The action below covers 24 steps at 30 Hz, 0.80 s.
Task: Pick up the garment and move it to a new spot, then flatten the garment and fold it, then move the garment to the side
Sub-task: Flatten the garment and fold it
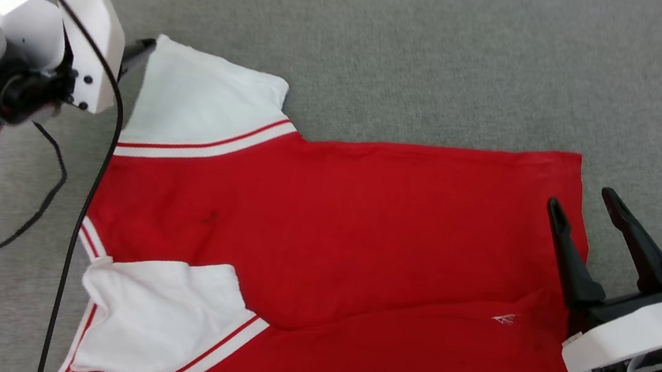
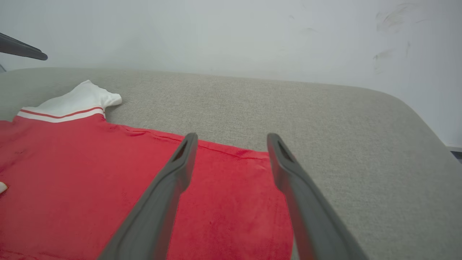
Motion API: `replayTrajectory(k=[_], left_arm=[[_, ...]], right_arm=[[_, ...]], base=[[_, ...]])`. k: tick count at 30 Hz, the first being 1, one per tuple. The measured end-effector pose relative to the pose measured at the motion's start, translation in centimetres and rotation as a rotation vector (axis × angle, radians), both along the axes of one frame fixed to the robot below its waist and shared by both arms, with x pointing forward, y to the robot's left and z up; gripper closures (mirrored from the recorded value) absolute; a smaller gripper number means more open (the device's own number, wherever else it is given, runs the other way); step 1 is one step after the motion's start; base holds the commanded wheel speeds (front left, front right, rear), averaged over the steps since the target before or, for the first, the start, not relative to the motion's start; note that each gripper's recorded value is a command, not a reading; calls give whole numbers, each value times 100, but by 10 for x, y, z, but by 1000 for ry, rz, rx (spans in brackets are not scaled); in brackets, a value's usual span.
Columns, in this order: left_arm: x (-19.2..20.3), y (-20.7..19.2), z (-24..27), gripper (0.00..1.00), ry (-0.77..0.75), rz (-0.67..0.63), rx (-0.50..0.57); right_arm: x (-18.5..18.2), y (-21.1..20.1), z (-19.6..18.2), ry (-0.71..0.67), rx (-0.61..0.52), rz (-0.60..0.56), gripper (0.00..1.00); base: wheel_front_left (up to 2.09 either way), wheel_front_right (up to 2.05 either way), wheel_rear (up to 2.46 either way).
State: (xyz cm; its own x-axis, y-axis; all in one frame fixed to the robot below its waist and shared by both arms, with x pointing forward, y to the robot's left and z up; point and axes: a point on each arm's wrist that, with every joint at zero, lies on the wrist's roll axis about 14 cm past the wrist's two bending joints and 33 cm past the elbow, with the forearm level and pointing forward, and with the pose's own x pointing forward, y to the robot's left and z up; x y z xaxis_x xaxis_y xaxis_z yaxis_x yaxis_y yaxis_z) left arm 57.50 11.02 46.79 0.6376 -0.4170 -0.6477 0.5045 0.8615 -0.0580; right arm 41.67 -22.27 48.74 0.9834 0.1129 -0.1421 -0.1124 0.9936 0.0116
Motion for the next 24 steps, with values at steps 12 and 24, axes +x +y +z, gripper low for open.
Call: replayTrajectory(k=[12,24], left_arm=[[24,-14,-86,0,257,-45,143],[21,-17,-104,100,294,-83,145]], right_arm=[[16,-8,-35,75,-24,-22,0],[25,-14,-39,78,-33,-28,0]], base=[[0,0,0],[0,0,0]])
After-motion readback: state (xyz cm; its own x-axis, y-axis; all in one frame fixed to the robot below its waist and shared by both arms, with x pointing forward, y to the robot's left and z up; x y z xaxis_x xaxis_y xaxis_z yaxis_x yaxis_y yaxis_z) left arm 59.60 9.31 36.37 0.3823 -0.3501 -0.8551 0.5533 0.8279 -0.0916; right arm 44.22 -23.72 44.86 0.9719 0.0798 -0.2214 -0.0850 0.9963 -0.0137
